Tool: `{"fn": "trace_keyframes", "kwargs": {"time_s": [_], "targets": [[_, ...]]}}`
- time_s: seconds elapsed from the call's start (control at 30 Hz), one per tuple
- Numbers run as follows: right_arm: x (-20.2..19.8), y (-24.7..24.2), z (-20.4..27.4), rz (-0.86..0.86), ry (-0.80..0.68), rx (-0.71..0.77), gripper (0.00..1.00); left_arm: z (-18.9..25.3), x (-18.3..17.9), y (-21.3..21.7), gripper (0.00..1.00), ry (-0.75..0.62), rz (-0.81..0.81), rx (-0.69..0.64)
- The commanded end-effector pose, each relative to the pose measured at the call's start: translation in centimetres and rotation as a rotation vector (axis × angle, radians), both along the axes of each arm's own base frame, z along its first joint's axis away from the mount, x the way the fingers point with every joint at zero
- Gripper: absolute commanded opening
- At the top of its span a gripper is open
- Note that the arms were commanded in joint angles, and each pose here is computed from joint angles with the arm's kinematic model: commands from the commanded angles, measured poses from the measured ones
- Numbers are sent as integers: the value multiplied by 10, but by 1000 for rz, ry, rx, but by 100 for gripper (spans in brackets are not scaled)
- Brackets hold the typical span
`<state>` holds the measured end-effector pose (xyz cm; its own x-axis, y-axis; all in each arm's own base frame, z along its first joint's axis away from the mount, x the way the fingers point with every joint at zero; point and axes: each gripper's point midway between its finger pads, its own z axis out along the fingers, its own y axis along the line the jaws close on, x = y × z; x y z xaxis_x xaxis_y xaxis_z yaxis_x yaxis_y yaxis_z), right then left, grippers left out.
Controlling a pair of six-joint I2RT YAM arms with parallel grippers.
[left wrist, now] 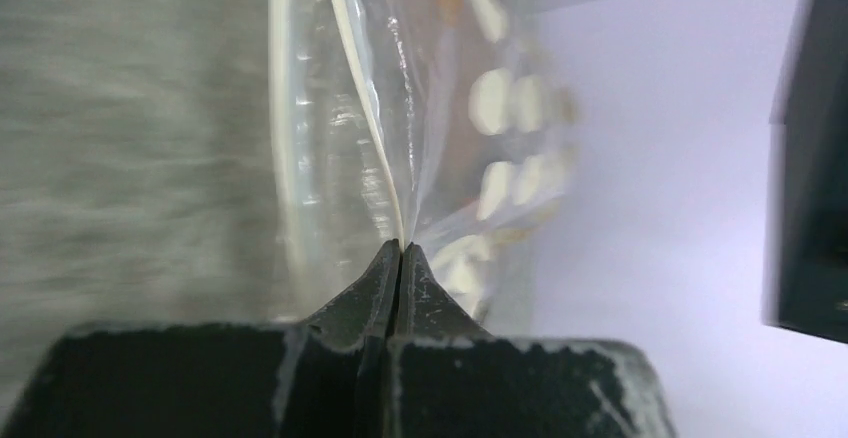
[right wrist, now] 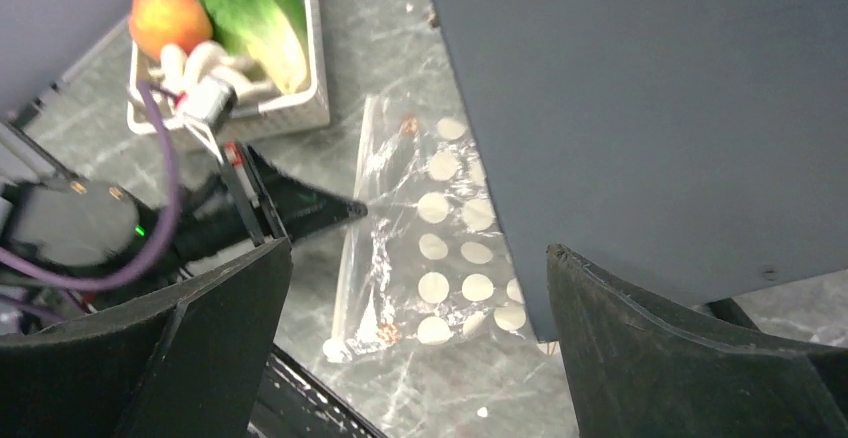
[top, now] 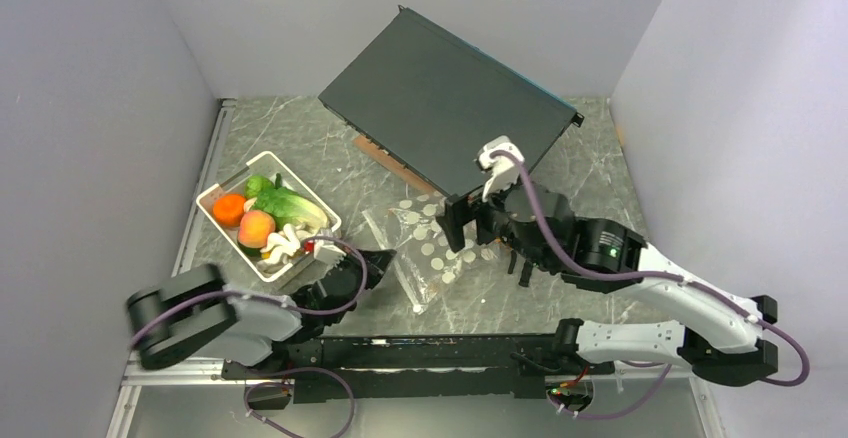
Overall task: Place the food in the zip-top bag and seal the zipper
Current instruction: Pick up the zipper food storage bag at the center of the board.
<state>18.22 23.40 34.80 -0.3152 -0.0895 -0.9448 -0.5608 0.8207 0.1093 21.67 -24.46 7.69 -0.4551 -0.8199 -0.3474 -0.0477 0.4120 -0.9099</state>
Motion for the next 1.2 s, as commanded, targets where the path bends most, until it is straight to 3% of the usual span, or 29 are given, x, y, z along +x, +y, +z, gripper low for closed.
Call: {"fn": "trace_keyframes", "kwargs": {"time_s": [0.0,0.07,0.2,0.33,0.63,0.73,1.17], "targets": [[-8,7,-15,10,10,-40,100,50,-8,-19,0,98,-69,-16],[-13,16,-21,23,9,-57,100,42,-18,8,0,231,6,174],[-29,40,-31,23,-17,-73,99,63,-28,22,0,275,21,119],[-43,66,-43,26,8,-39,92,62,-42,28,0,362,19,100],[-50,99,-85,49,6,-37,84,75,-47,17,0,344,-65,136],[-49,102,-96,43,6,-53,77,76,-48,13,0,335,-89,115],[-56,113,-151,42,79,-50,69,97,-49,9,0,278,-124,51]]}}
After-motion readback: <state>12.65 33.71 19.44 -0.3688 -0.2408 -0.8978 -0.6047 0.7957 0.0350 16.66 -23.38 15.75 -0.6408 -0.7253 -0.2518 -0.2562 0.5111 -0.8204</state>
